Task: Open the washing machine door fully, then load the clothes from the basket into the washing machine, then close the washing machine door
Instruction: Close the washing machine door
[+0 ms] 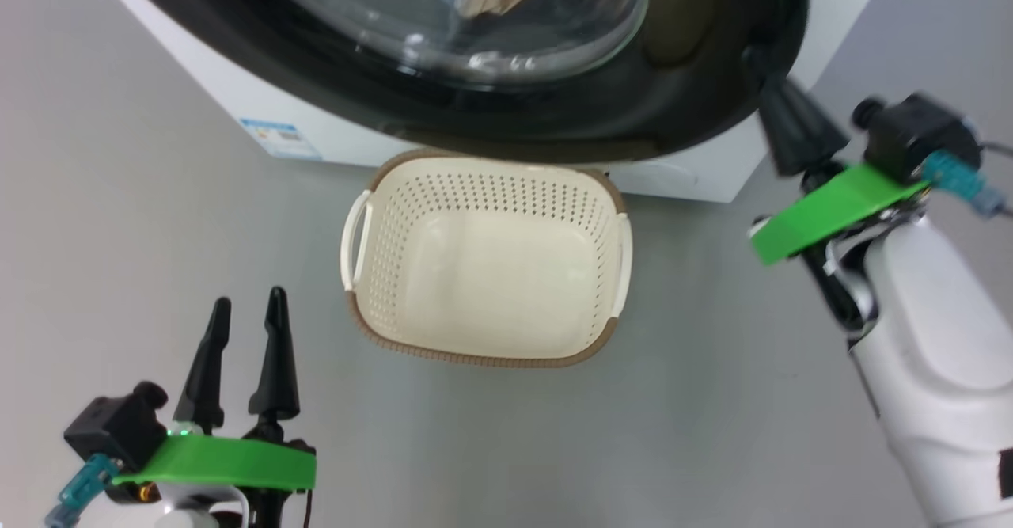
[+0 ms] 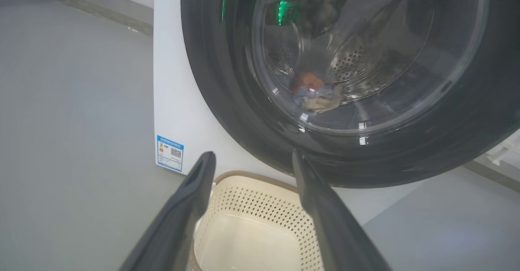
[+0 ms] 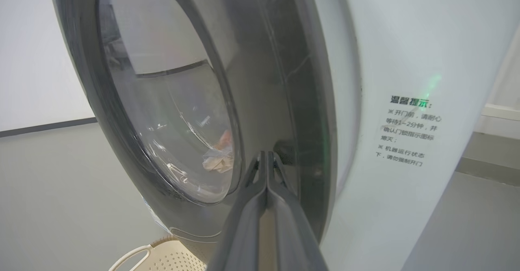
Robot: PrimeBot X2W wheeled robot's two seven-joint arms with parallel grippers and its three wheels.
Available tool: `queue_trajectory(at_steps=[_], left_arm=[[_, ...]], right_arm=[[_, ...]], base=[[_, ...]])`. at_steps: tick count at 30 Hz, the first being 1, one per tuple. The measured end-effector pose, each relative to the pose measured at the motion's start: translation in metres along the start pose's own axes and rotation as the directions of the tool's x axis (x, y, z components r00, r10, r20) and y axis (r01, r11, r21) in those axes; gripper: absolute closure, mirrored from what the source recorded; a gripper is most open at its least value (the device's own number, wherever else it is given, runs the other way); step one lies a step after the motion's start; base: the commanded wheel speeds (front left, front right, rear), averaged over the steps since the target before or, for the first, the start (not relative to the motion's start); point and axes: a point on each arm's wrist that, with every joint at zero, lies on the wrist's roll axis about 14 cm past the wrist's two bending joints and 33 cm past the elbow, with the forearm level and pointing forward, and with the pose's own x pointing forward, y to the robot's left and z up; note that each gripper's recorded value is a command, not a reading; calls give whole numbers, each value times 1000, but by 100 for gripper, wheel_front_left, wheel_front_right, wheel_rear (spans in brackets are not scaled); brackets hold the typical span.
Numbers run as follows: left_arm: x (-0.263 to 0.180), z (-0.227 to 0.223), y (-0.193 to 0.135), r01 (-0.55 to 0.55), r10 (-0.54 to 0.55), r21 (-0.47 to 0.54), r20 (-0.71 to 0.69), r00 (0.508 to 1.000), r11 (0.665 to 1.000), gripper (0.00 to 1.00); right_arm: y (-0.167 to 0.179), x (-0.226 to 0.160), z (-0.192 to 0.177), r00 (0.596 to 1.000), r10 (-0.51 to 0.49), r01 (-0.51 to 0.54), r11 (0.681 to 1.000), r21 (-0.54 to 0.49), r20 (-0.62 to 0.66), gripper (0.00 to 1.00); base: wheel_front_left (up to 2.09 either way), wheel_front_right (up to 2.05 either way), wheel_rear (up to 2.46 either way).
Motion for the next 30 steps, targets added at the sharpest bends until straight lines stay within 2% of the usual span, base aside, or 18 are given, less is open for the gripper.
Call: queue_trajectory(at_steps=[10, 23, 24, 25, 29, 30], left_arm=[[8, -1, 8, -22, 22, 1, 2, 1000, 1000, 0], [13, -1, 10, -26, 25, 5, 3, 1000, 1000, 0], [13, -1, 9, -24, 24, 4, 5, 1000, 1000, 0], [13, 0, 8, -22, 22, 3, 6, 1000, 1000, 0], [11, 1, 7, -18, 18, 5, 8, 1000, 1000, 0], [10, 1, 7, -18, 18, 7, 7, 1000, 1000, 0]], right_arm=[[-18, 31, -2, 999, -25, 25, 1000, -14, 31, 100], [-15, 37, -5, 999, -21, 21, 1000, -12, 38, 100], [-15, 36, -2, 999, -20, 21, 1000, -15, 41, 98], [-14, 35, 0, 999, -18, 19, 1000, -19, 44, 90], [-7, 19, -4, 1000, -7, 7, 1000, -24, 18, 53], [-5, 14, -7, 1000, -6, 7, 1000, -21, 5, 53]], base=[[0, 0, 0], [0, 0, 0], [0, 0, 0], [0, 0, 0], [0, 0, 0], [0, 0, 0]])
